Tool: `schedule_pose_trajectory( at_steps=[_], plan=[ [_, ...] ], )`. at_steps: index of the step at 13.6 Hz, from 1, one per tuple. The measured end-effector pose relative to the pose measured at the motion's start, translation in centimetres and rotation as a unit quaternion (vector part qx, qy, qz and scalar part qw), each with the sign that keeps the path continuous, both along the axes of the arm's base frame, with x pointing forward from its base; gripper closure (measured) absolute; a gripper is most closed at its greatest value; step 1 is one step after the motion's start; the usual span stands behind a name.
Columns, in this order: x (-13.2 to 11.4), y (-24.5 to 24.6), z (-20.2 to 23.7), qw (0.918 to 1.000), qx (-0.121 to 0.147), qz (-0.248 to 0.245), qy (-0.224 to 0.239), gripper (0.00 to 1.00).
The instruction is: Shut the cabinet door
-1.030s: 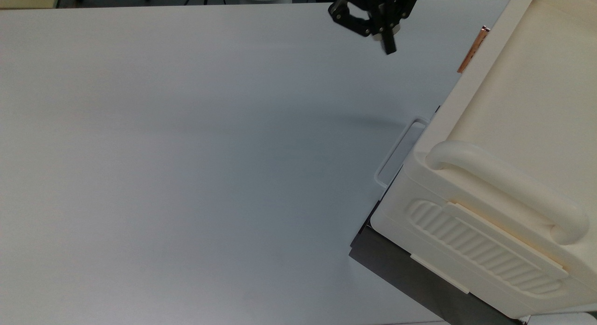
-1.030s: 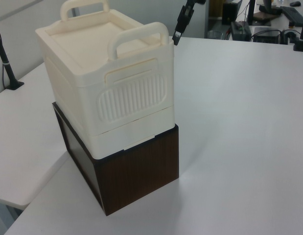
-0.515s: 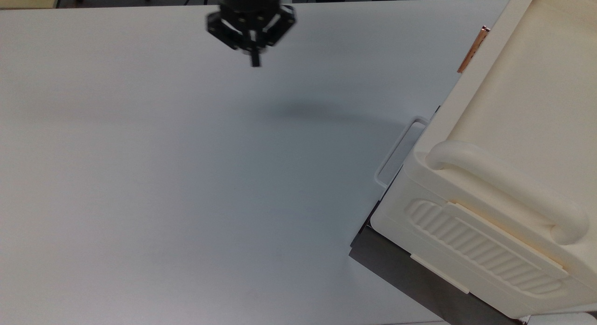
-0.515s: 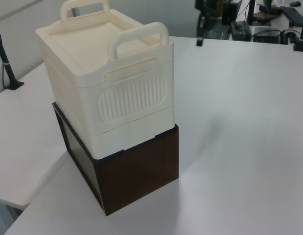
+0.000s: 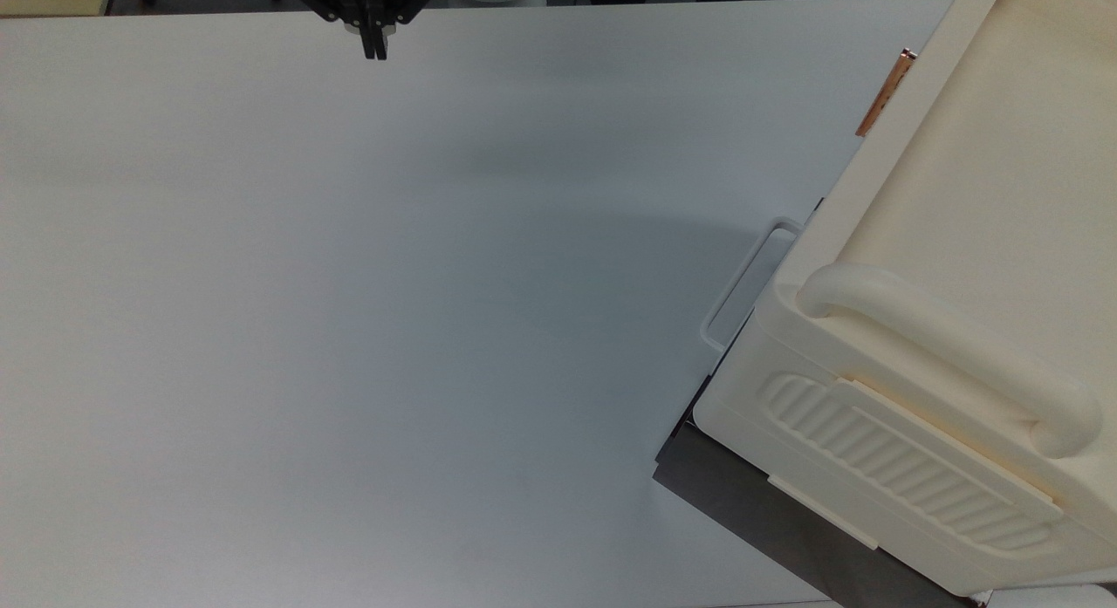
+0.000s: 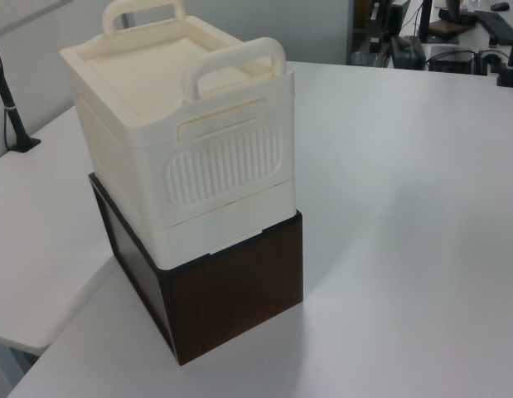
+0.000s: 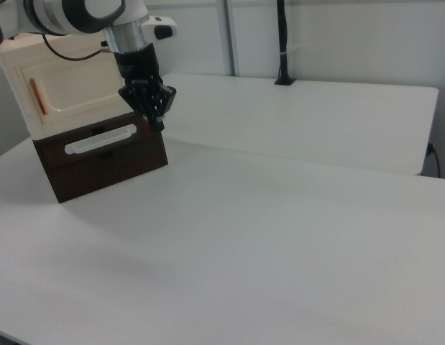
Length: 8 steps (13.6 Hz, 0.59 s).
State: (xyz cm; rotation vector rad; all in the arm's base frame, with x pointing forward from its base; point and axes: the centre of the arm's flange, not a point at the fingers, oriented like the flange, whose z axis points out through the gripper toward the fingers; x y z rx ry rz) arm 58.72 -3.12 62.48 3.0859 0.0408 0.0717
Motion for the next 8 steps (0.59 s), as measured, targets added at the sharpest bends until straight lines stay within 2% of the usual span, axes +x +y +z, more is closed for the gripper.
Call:
schedule_pose_trajectory(
  at_steps=[1, 5, 7, 8],
  plan=[
    [-0.2, -0.3, 0.0, 1.0000, 0.000, -0.009, 0.001, 0.76],
    [-0.4, -1.6, -0.4, 0.9998, -0.001, -0.020, 0.006, 0.32],
    [-0.5, -2.0, -0.4, 0.9997, 0.000, -0.024, 0.007, 0.01],
    [-0.5, -2.0, -0.4, 0.9997, 0.000, -0.024, 0.007, 0.00]
  ],
)
